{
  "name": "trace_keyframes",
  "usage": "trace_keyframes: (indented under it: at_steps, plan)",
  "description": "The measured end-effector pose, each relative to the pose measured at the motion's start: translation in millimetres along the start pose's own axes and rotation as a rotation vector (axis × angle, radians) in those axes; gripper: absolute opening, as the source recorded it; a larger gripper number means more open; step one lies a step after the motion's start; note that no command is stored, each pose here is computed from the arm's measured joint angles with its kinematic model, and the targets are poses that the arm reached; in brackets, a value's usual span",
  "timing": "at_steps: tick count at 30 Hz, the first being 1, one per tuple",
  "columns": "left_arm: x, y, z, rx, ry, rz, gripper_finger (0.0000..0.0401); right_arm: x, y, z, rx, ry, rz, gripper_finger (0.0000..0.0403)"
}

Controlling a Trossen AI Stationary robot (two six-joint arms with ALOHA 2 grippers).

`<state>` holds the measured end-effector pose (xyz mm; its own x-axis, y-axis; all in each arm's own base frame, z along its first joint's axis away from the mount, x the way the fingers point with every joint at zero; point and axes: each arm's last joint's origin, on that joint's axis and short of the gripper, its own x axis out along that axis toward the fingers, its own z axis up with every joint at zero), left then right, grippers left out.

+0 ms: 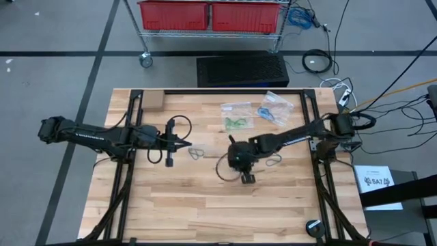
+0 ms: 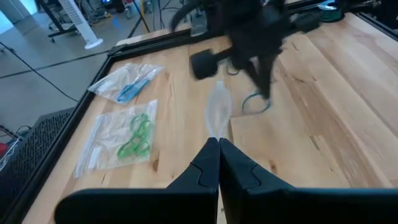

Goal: Sort rubber bands
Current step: Put the blue rubber band into the transparent zip bag

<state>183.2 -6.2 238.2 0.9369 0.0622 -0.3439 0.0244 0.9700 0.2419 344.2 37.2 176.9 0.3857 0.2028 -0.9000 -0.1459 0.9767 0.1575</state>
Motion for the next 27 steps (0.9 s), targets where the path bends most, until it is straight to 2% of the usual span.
trace_keyframes:
  at_steps: [3,6,13,20,27]
  plan:
    - [0.3,0.1,0.6,-0.001,-0.006,0.001,0.0003,-12.8,22.8,3.3,0.003,-0.057,0.009,0.0000]
    - [2.5,0.0,1.1,-0.003,-0.013,0.003,0.0003,-33.0,38.6,10.3,-0.008,-0.167,-0.037,0.0000]
    - [11.1,-1.4,-0.6,-0.003,-0.001,0.000,0.0003,-74.7,50.4,36.8,-0.019,-0.397,-0.151,0.0000]
    - [17.3,-2.7,1.0,0.002,-0.029,-0.027,0.0003,-93.5,43.1,61.8,-0.107,-0.472,-0.237,0.0000]
    - [17.6,-3.5,2.0,0.001,-0.045,-0.058,0.0003,-84.5,17.2,73.1,-0.112,-0.454,-0.287,0.0000]
